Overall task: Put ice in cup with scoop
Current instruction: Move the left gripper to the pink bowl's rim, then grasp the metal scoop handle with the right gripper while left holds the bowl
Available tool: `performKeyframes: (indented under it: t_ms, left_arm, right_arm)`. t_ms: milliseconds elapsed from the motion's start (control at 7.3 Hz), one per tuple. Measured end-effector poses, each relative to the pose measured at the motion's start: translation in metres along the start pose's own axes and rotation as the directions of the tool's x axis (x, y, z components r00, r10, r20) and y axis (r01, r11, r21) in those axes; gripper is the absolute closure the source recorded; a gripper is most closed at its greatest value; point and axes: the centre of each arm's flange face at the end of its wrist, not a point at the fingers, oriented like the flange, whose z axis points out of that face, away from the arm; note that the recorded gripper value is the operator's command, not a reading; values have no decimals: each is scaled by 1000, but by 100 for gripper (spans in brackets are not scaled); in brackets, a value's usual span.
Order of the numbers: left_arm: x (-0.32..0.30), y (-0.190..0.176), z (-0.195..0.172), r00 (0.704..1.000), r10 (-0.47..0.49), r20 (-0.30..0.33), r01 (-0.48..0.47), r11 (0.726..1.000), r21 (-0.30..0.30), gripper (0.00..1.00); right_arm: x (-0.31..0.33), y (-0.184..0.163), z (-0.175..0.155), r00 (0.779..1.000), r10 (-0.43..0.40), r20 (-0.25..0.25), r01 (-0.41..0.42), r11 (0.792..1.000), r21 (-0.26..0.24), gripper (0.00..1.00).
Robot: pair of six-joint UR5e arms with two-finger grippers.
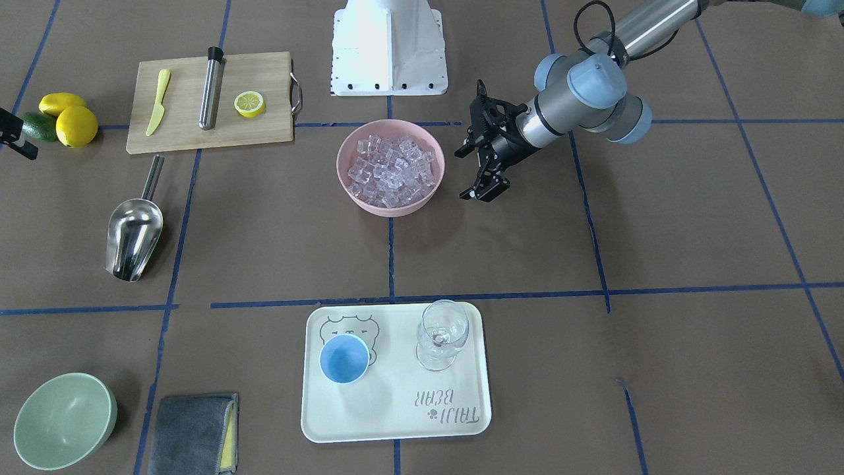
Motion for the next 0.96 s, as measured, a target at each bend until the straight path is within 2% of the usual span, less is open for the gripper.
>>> performKeyframes:
  t_ms: [137,548,959]
  left_arm:
    - [6,0,7,1000,4,6,-4,1000,-2,0]
    - [12,3,12,1000,14,2,-14,1000,-10,0]
    - [12,1,10,999,54,-7,-54,999,-7,0]
  right_arm:
    - [-17,5,8,1000,29,-5,-29,1000,-7,0]
    - [-81,29,50,993,78,-89,-75,996,39,0]
    - [-121,63,113,969,173,-176,-152,980,126,0]
